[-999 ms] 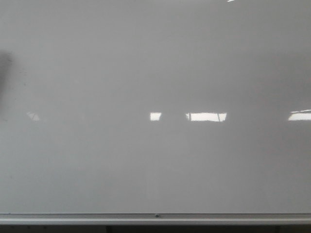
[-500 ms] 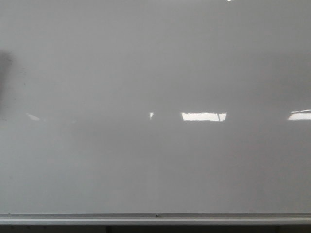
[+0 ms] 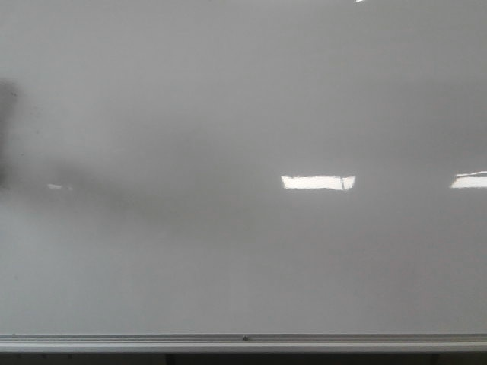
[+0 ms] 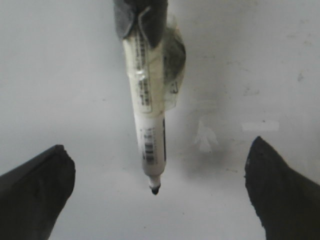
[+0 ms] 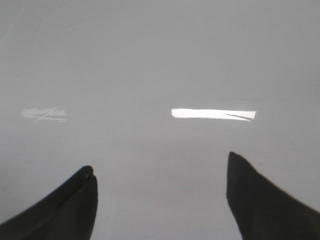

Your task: Write number 4 on whiteboard

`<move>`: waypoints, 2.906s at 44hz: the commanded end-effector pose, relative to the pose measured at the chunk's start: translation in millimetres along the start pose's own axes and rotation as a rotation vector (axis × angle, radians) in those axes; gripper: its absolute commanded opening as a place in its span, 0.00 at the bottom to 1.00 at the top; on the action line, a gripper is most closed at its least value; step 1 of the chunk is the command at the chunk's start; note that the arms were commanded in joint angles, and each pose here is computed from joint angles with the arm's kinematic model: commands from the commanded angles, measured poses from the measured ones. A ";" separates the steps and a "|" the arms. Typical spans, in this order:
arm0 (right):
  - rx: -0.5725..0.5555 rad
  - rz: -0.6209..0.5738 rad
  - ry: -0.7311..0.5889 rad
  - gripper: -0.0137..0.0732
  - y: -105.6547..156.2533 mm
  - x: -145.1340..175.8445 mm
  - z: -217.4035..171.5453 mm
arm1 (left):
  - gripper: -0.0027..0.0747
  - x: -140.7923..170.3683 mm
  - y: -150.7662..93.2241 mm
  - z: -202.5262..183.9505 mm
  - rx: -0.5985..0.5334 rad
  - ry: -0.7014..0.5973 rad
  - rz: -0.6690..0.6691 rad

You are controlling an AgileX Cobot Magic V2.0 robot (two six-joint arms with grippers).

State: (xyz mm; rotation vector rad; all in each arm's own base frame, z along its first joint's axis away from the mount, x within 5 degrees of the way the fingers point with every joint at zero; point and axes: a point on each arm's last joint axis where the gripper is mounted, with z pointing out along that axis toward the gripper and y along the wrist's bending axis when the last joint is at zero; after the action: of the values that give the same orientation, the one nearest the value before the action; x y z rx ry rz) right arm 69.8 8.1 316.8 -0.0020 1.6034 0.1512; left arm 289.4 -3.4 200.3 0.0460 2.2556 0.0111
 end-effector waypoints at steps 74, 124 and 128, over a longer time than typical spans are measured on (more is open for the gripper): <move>-0.001 -0.002 -0.026 0.80 0.9 -11.4 0.2 | 0.01 -16.2 -169.4 -96.1 0.909 0.287 1.140; -1.030 -0.393 0.521 0.80 152.1 3.4 124.9 | 0.01 -14.7 -184.2 -102.3 0.920 0.219 1.212; -1.061 -0.417 0.546 0.80 163.7 11.0 134.9 | 0.01 -15.3 -184.5 -102.0 0.917 0.212 1.209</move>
State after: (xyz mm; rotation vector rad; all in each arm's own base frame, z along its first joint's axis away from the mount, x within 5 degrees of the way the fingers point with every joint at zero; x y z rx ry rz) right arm 181.3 174.4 304.3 -1.2968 1.9009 0.6818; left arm 216.0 -183.6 252.5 1.9660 1.9652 -0.3744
